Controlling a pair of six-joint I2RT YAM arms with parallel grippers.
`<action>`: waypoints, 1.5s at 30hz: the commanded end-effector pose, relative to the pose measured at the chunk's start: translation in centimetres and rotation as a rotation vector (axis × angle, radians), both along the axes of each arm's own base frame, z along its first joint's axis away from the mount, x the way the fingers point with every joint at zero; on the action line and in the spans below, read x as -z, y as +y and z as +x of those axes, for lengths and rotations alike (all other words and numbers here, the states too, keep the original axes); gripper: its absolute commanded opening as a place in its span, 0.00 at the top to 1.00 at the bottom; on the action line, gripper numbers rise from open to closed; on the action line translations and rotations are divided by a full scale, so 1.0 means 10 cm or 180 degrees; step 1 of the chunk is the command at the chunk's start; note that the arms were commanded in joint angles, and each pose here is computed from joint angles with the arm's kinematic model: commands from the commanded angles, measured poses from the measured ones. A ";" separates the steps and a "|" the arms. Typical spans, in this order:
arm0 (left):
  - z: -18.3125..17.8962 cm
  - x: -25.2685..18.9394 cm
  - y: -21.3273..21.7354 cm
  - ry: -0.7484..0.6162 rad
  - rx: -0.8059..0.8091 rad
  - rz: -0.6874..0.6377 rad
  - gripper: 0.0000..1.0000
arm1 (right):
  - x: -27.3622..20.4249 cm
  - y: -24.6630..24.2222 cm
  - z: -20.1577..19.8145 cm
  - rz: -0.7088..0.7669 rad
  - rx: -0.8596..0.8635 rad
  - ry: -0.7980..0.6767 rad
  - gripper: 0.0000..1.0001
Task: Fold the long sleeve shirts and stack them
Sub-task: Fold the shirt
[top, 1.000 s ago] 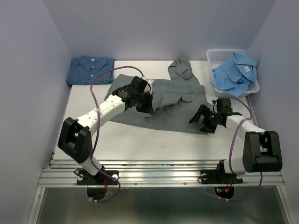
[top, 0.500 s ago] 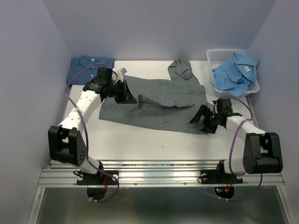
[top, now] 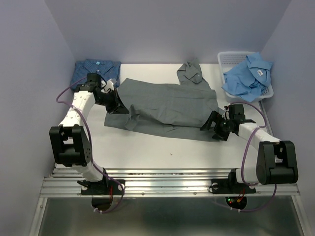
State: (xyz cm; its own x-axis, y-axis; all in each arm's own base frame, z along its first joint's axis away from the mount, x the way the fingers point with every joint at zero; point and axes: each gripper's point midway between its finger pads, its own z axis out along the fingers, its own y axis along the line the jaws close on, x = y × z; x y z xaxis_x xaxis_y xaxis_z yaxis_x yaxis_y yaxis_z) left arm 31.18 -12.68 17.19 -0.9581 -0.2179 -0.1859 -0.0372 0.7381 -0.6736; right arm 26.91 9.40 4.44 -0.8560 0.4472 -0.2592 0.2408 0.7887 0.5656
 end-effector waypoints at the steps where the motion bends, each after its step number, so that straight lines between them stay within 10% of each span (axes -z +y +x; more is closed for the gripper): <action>1: 0.02 -0.10 0.09 0.0031 -0.0057 -0.0119 1.00 | 0.07 -0.09 -0.04 -0.0161 0.0032 -0.0025 0.00; 21: -0.21 -0.74 0.31 -0.0195 -0.0539 -0.0123 1.00 | 0.14 -0.16 -0.08 -0.0290 0.0060 0.0059 0.00; 45: 0.58 0.45 0.71 0.0483 -0.0518 0.0346 1.00 | 0.05 -0.23 0.01 -0.0408 0.0123 -0.0050 0.00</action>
